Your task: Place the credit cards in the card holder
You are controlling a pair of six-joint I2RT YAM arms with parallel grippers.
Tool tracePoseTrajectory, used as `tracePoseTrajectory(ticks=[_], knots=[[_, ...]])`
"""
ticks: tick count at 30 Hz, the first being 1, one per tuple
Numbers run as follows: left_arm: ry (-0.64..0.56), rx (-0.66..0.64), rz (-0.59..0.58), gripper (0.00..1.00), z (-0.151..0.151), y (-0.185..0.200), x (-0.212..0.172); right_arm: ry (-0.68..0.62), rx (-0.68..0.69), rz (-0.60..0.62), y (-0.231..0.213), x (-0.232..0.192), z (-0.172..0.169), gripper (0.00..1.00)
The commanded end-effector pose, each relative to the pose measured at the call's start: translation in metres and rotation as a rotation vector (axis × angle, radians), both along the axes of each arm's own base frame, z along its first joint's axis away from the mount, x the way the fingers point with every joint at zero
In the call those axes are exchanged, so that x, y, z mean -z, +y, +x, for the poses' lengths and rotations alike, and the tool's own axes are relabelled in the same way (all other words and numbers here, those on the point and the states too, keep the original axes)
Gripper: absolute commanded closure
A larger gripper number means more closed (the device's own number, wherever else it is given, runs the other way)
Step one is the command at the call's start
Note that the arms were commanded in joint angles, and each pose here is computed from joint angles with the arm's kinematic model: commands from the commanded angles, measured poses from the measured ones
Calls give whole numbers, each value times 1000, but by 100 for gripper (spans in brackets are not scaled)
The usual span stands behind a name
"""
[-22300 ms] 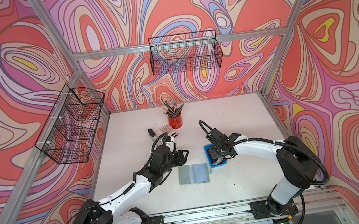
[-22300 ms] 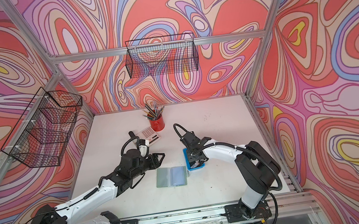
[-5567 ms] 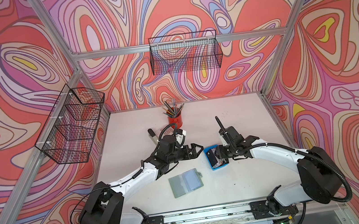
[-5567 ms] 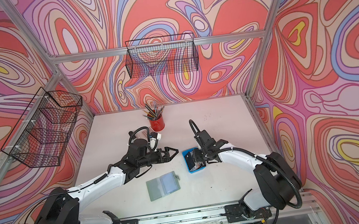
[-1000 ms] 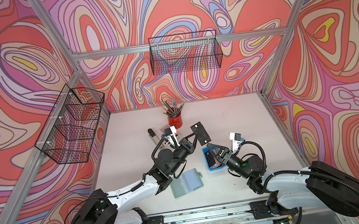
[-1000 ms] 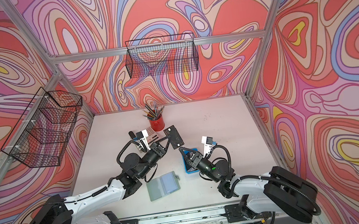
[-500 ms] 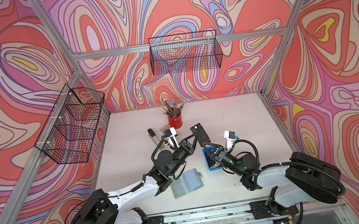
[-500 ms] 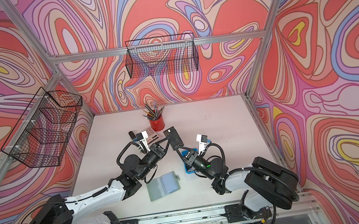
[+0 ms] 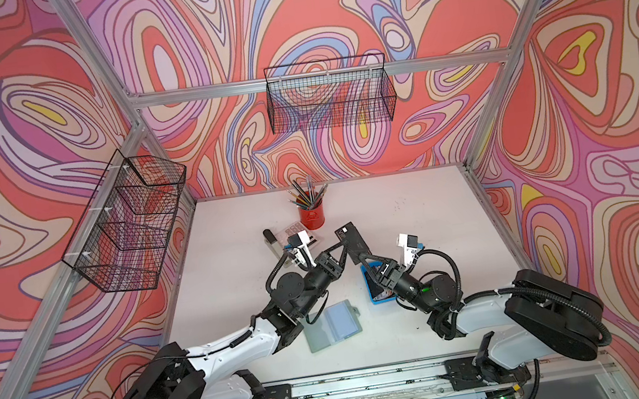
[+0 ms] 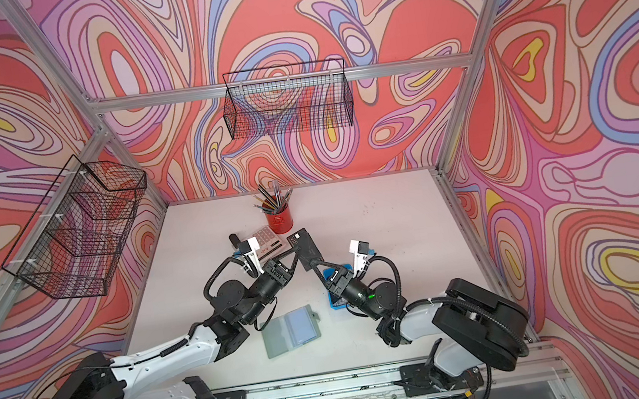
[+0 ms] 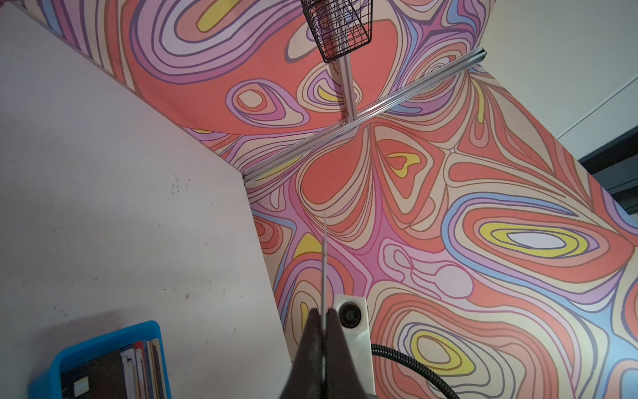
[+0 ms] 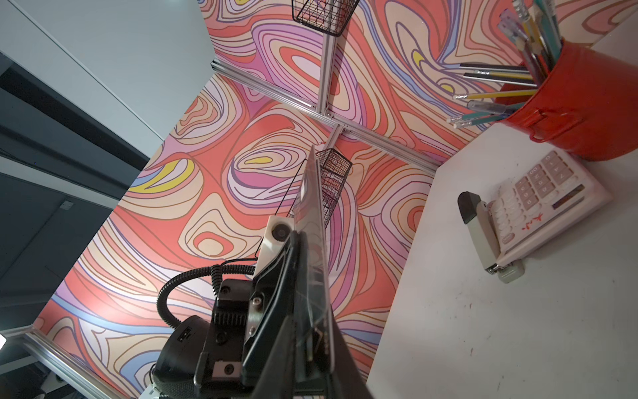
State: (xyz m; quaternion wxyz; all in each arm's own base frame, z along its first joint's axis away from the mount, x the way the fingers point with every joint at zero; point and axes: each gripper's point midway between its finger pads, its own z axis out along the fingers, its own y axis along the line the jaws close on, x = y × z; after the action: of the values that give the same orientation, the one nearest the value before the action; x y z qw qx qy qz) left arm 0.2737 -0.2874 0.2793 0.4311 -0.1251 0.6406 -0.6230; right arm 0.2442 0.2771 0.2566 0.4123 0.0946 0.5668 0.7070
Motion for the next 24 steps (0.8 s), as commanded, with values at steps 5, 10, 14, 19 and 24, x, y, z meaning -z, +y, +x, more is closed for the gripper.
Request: tracePoseTrajectory(ticks=[5, 10, 14, 19, 24], knots=[[-48, 28, -68, 100, -4, -4, -19, -32, -16, 48, 0, -16, -4, 95], [-44, 11, -57, 100, -2, -1, -17, -19, -9, 40, -3, -13, -5, 100], [-50, 15, -36, 83, -3, -2, -13, 14, 10, 13, -9, -5, -5, 100], [-63, 26, -9, 57, -4, -4, -8, 80, 27, -70, -15, 14, -8, 100], [-86, 27, 12, 49, -3, -6, -9, 98, 37, -95, -27, 23, -17, 100]])
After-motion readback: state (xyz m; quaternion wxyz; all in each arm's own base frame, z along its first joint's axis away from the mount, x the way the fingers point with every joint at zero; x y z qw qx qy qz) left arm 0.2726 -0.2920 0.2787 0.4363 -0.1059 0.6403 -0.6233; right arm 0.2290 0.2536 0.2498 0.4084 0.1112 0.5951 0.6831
